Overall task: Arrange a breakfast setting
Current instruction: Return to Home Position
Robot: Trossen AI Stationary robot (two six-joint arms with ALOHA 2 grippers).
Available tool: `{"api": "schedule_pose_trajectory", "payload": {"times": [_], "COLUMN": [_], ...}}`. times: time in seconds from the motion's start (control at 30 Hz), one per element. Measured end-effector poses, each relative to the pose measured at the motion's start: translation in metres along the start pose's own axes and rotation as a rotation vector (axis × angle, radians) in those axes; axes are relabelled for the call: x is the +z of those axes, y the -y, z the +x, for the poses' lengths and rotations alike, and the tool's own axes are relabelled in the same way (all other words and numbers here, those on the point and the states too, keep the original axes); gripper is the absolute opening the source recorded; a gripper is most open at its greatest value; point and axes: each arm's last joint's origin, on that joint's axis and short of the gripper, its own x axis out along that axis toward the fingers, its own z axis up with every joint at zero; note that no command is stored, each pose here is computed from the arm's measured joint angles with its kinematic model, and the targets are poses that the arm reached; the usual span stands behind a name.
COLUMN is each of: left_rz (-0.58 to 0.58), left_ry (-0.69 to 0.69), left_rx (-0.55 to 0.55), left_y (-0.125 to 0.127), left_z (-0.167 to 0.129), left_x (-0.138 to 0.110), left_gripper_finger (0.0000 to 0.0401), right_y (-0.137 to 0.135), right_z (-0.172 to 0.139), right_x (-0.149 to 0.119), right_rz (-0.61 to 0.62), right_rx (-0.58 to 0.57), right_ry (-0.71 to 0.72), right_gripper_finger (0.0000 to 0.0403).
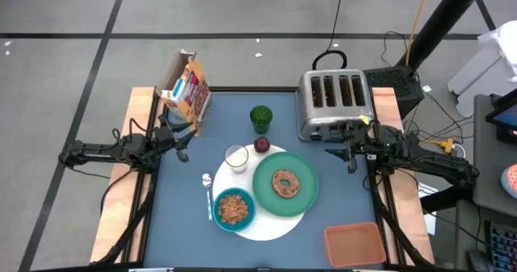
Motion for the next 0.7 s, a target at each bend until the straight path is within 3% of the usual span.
{"api": "schedule_pose_trajectory", "payload": {"times": [0.2, 0.3, 0.7], "left_rz": [-0.018, -0.021, -0.041], "left_ry": [0.000, 0.000, 0.001], "left_rx": [0.000, 0.000, 0.001], "left_y": [0.000, 0.000, 0.000], "left_z": [0.000, 0.000, 0.000], "left_x": [0.000, 0.000, 0.000], "left_gripper_finger": [0.0149, 0.0149, 0.0149], "right_y": [0.002, 0.001, 0.001], "right_z": [0.007, 0.006, 0.008], "right_x": [-0.012, -0.003, -0.008], "right_rz": [-0.003, -0.021, 0.052], "right_rx": [0.014, 0.021, 0.032], "right_ry": [0.099, 0.212, 0.152], "right_gripper_finger": [0.0155, 0.0155, 0.0155]}}
